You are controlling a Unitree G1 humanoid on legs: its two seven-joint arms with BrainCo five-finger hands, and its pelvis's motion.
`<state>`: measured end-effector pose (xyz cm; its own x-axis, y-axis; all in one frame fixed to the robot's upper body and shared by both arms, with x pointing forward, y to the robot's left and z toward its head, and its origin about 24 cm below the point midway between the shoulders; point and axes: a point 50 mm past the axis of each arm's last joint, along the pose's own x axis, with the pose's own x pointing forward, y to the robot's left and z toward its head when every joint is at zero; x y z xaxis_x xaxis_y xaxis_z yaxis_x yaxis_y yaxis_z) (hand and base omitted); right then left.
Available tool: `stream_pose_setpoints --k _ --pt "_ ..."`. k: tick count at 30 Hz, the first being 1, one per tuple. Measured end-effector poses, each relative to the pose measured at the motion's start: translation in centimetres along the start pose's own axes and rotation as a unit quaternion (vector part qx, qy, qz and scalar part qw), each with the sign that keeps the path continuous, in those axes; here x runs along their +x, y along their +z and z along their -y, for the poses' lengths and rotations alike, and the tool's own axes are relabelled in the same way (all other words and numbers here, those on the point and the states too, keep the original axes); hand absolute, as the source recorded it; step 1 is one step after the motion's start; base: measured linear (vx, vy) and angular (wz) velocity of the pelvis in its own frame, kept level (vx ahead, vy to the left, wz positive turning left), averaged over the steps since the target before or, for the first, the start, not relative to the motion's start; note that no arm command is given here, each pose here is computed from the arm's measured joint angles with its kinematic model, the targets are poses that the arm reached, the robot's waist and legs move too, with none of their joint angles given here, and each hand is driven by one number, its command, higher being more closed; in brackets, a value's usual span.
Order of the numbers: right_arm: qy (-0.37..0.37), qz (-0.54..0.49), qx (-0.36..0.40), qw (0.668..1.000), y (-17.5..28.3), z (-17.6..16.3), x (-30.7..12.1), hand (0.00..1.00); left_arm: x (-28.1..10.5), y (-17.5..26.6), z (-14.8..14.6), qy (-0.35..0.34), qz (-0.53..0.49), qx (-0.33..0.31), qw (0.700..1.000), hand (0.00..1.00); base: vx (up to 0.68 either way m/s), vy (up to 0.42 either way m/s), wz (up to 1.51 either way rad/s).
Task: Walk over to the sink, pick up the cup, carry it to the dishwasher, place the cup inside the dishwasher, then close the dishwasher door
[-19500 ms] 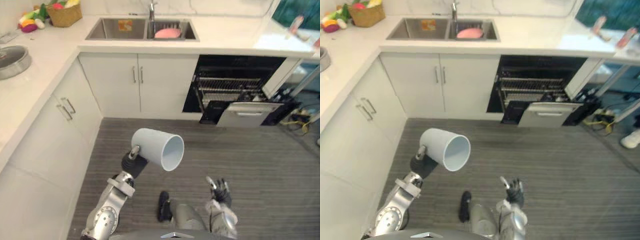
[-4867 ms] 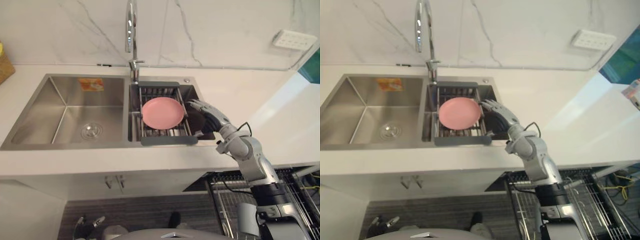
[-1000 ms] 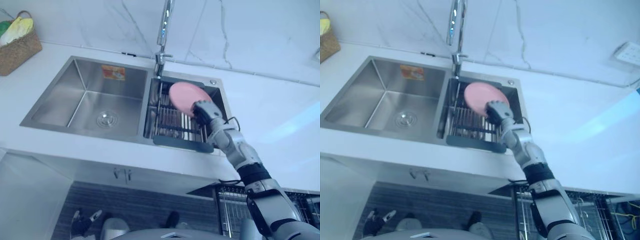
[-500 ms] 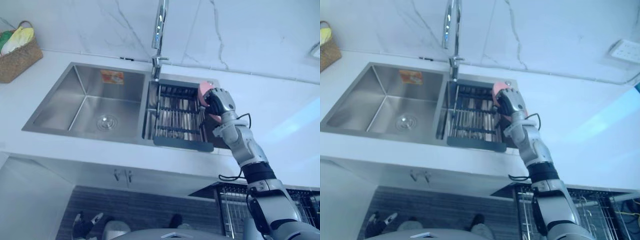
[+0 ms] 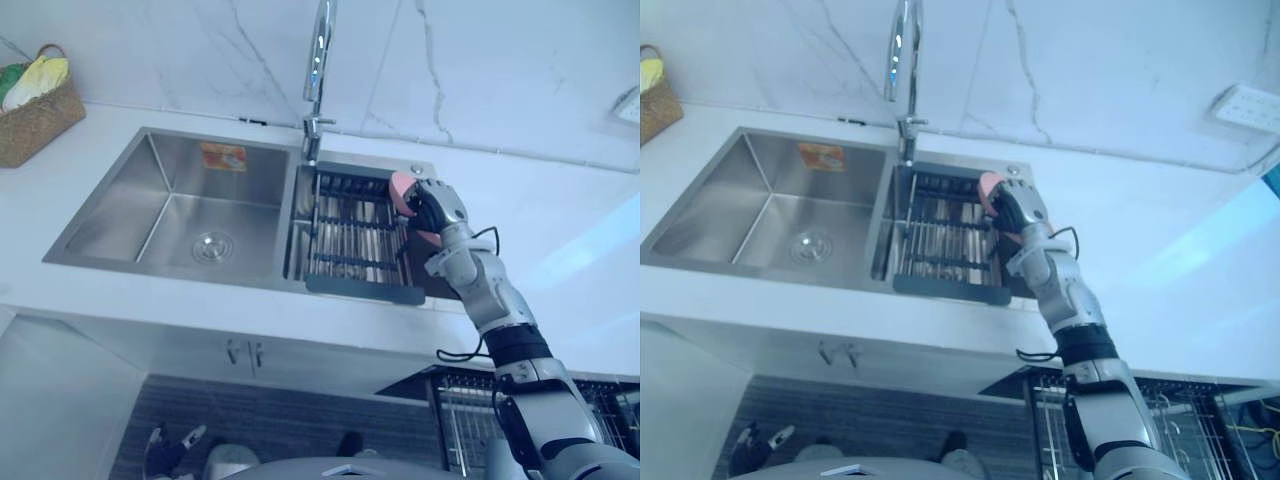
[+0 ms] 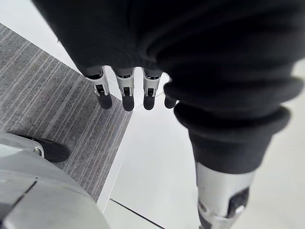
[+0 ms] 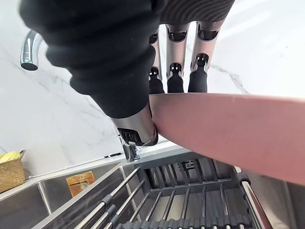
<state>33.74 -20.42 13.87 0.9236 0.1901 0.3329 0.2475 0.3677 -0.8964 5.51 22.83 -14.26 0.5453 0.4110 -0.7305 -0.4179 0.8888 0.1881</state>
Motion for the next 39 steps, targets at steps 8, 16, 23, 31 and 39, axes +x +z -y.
stream_pose_setpoints --k 8,16,23,31,39 --pt "-0.011 0.074 0.003 0.997 2.5 1.1 0.0 1.0 0.0 0.0 0.0 0.0 0.0 0.0 1.0 0.0 -0.01 0.007 -0.01" --pt "-0.023 0.145 0.017 0.989 5.2 2.4 0.0 1.0 0.0 0.0 0.0 0.0 -0.001 0.0 1.0 0.0 -0.01 0.006 -0.01" --pt "0.008 0.173 0.025 0.984 6.5 1.6 -0.2 1.0 -0.1 -0.3 0.0 0.001 -0.003 0.0 1.0 0.0 0.0 0.0 0.0" --pt "-0.014 0.202 0.031 0.979 7.8 2.6 -0.6 1.0 -0.2 -0.8 -0.2 0.003 -0.015 0.002 1.0 0.0 0.0 0.0 0.0" --pt "0.015 0.153 0.042 0.987 5.7 1.0 -2.8 1.0 -0.2 -0.6 0.1 -0.011 -0.003 0.021 1.0 0.0 -0.02 0.024 -0.25"
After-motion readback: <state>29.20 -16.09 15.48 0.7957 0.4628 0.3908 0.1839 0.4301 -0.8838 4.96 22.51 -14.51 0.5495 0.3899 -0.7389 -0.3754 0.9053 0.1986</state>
